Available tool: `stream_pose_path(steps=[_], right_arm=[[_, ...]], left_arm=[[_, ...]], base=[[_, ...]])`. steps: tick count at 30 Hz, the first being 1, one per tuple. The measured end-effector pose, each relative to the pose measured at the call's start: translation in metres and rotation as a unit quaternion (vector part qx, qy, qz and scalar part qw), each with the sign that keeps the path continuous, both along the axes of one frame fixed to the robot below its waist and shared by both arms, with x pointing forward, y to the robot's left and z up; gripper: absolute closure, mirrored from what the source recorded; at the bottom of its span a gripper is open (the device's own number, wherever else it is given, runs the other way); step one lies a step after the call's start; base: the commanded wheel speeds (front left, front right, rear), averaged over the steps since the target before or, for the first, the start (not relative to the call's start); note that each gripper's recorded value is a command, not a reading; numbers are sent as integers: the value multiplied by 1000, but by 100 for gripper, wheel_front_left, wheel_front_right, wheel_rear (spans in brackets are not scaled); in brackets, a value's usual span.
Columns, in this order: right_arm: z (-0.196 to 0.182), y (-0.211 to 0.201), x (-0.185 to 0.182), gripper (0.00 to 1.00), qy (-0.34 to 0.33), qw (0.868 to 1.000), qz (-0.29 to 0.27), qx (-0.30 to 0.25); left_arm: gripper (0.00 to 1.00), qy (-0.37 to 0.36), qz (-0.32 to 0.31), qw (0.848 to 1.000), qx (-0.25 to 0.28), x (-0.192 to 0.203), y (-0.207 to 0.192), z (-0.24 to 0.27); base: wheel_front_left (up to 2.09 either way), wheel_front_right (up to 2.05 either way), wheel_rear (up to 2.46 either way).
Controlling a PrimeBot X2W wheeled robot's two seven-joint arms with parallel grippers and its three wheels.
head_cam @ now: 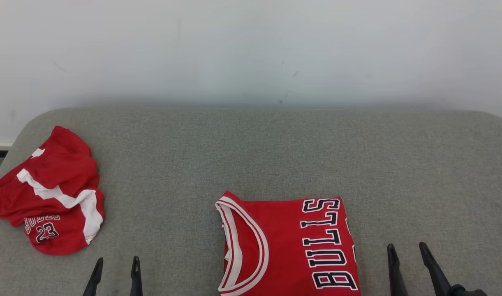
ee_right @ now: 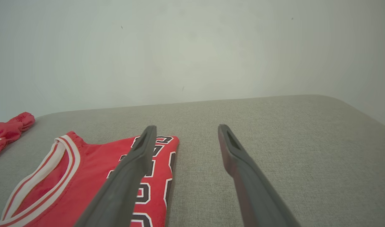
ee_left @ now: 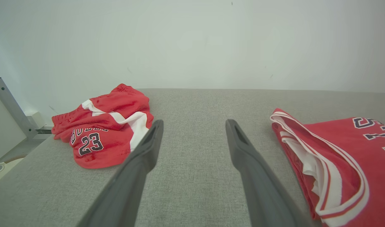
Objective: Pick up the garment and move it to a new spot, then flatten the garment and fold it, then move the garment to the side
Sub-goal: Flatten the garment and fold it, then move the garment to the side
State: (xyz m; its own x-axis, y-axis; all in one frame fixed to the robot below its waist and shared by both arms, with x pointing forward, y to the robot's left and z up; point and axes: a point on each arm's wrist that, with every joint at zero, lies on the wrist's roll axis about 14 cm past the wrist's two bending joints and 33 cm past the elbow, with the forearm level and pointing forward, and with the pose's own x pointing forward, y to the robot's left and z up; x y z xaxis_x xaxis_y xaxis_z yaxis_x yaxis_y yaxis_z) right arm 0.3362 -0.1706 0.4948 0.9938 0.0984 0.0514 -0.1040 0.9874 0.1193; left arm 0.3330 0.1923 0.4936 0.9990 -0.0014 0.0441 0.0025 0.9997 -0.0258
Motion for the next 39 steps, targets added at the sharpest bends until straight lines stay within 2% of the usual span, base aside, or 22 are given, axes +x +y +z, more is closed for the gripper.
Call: stream_pose_path(steps=[16, 39], right_arm=[[0, -12, -3, 0, 0, 1000, -23, -11], [-3, -18, -3, 0, 4, 999, -34, 0]], left_arm=[[0, -12, -25, 999, 24, -1, -12, 8], [0, -10, -30, 999, 15, 0, -8, 7]], base=[[0, 0, 0], [0, 0, 0]])
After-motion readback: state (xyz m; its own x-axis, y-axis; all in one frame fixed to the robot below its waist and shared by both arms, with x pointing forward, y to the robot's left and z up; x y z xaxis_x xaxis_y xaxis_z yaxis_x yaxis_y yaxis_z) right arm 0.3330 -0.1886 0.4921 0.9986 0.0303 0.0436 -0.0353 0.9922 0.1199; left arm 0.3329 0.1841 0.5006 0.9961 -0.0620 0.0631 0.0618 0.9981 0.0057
